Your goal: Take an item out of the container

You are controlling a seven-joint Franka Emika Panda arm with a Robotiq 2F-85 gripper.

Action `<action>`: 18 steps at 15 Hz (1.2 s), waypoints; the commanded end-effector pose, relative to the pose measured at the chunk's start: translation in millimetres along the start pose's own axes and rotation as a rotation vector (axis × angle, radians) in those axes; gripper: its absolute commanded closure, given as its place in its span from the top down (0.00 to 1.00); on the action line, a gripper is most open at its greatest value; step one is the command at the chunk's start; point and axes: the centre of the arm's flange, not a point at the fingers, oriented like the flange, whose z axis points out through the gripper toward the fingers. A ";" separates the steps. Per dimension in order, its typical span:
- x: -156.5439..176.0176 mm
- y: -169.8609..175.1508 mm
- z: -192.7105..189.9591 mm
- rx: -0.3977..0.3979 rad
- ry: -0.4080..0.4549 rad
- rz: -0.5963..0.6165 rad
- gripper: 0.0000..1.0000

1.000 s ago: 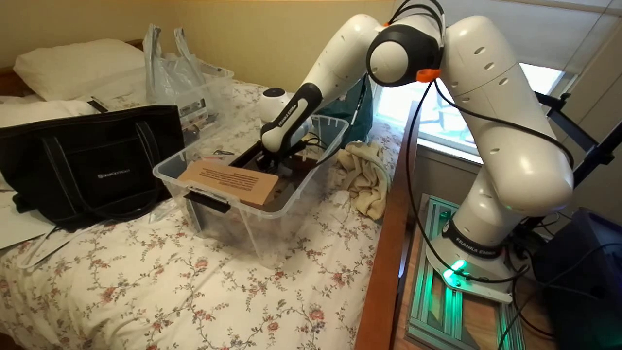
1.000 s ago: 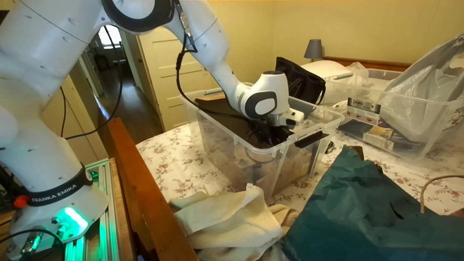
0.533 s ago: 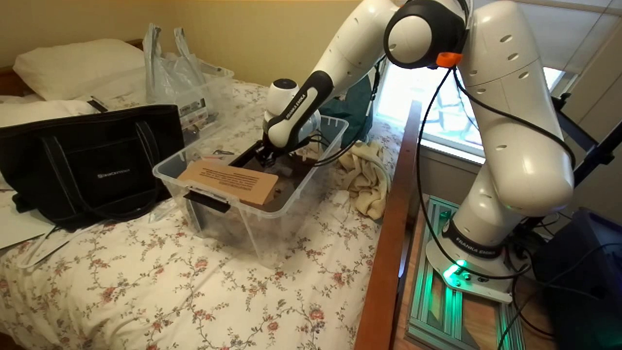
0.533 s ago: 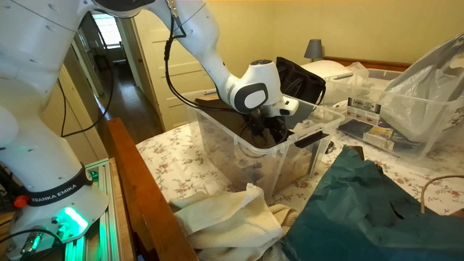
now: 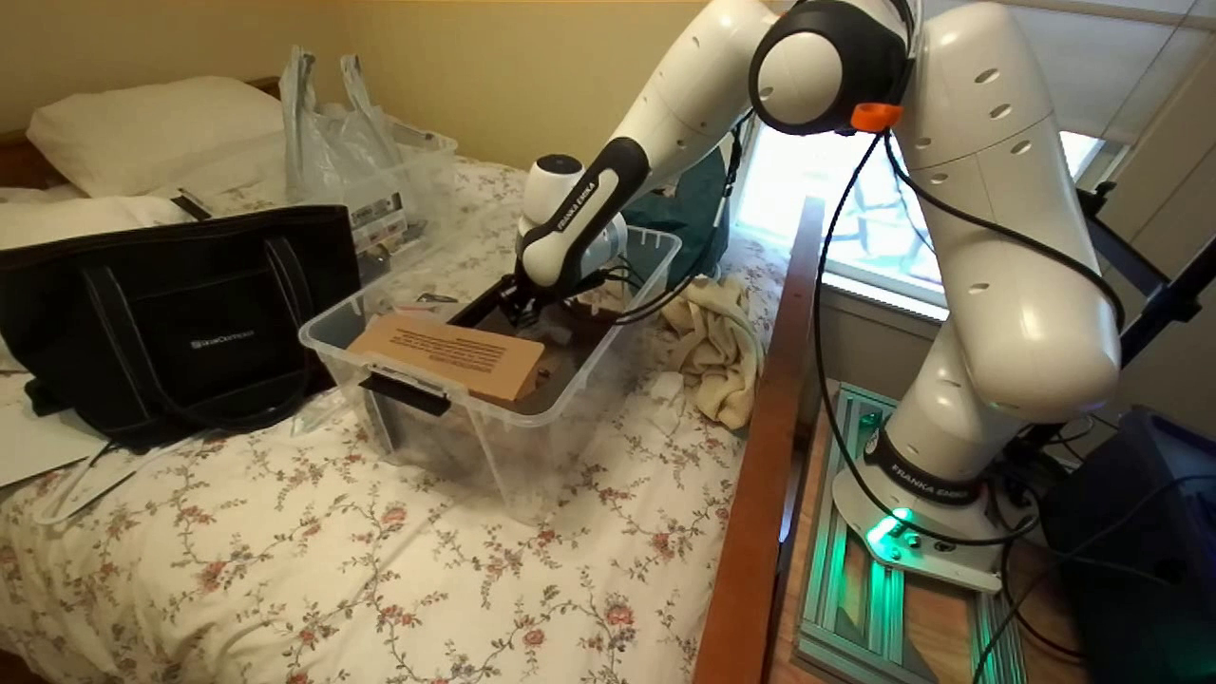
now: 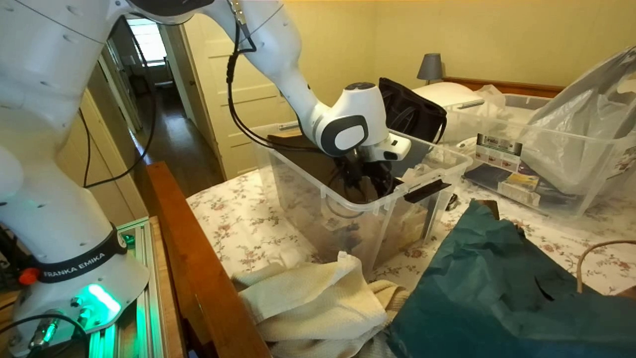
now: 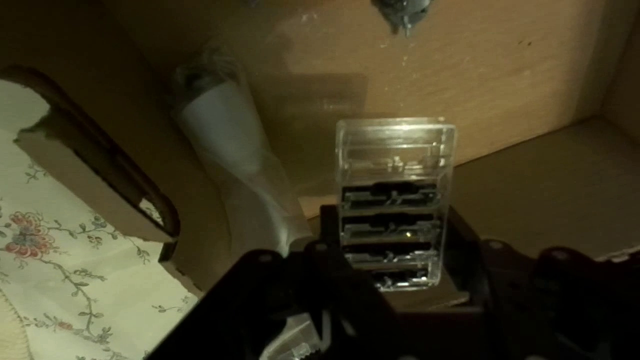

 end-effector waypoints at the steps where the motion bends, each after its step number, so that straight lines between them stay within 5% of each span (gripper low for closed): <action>1: 17.5 -0.4 -22.7 0.089 0.011 0.130 0.26; 10: 72.5 -11.1 -91.2 0.125 0.145 0.166 0.26; 18: 81.3 -12.3 -117.7 0.086 0.195 0.115 0.26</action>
